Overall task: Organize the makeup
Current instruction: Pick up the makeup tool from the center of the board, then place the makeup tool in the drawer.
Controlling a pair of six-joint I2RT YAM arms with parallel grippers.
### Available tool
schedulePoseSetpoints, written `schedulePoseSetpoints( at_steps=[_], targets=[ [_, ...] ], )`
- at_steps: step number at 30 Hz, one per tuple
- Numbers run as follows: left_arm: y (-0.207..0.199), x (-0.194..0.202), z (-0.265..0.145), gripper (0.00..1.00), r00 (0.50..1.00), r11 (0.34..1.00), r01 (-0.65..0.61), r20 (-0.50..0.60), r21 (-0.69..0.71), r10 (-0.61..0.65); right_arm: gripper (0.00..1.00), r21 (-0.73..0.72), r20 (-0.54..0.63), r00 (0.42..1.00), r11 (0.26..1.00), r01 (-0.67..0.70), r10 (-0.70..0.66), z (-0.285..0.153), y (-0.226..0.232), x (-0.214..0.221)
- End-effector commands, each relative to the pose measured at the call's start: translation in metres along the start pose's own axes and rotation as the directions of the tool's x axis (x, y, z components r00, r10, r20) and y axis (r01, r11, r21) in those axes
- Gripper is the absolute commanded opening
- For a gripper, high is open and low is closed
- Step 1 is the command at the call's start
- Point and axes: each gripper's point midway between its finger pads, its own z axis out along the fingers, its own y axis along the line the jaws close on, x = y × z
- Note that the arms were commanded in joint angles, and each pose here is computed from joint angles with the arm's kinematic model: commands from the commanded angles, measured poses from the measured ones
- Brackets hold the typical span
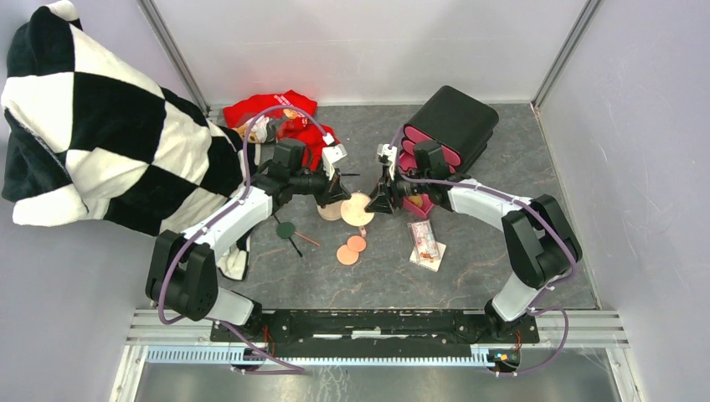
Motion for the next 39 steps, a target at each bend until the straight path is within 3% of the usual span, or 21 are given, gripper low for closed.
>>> schedulePoseSetpoints(
  at_steps=[1, 7, 8, 11, 14, 15, 21, 26, 31, 39],
  targets=[
    [-0.003, -0.025, -0.006, 0.02, 0.997, 1.0, -0.009, 0.073, -0.017, 0.01, 0.45, -0.014, 0.025, 1.0, 1.0, 0.016, -0.015, 0.004, 0.001, -0.008],
    [0.001, -0.018, -0.005, 0.05, 0.998, 0.999, -0.015, 0.059, -0.038, 0.017, 0.25, 0.071, 0.036, 0.999, 0.997, 0.026, -0.029, -0.007, -0.017, -0.015],
    [0.002, -0.018, -0.005, 0.15, 0.998, 0.999, -0.016, 0.056, -0.044, 0.019, 0.19, 0.093, 0.041, 0.999, 0.995, 0.024, -0.028, -0.011, -0.021, -0.017],
    [0.008, -0.018, -0.008, 0.59, 0.998, 0.997, -0.014, 0.052, -0.08, 0.019, 0.05, 0.181, 0.058, 0.998, 0.984, -0.001, -0.01, -0.028, -0.041, -0.019],
    [0.013, -0.025, -0.016, 0.93, 0.996, 0.991, -0.019, 0.081, -0.131, 0.03, 0.0, 0.292, 0.062, 0.998, 0.956, -0.004, -0.015, -0.049, -0.062, -0.02],
    [0.015, -0.026, -0.018, 0.99, 0.995, 0.989, -0.022, 0.09, -0.144, 0.035, 0.0, 0.332, 0.059, 0.998, 0.943, -0.001, -0.019, -0.055, -0.07, -0.02],
    [0.015, -0.029, -0.025, 1.0, 0.993, 0.986, -0.038, 0.1, -0.164, 0.055, 0.0, 0.555, 0.016, 0.997, 0.83, 0.05, -0.071, -0.098, -0.103, -0.023],
    [0.015, -0.028, -0.024, 1.0, 0.994, 0.986, -0.038, 0.096, -0.161, 0.054, 0.0, 0.639, -0.049, 0.997, 0.766, 0.078, -0.06, -0.112, -0.121, -0.011],
    [0.015, -0.026, -0.023, 1.0, 0.995, 0.986, -0.039, 0.088, -0.159, 0.053, 0.01, 0.642, -0.084, 0.996, 0.764, 0.068, -0.018, -0.111, -0.129, 0.003],
    [0.016, -0.022, -0.022, 1.0, 0.996, 0.987, -0.037, 0.078, -0.159, 0.05, 0.03, 0.575, -0.1, 0.992, 0.818, -0.001, 0.071, -0.091, -0.129, 0.026]
  ],
)
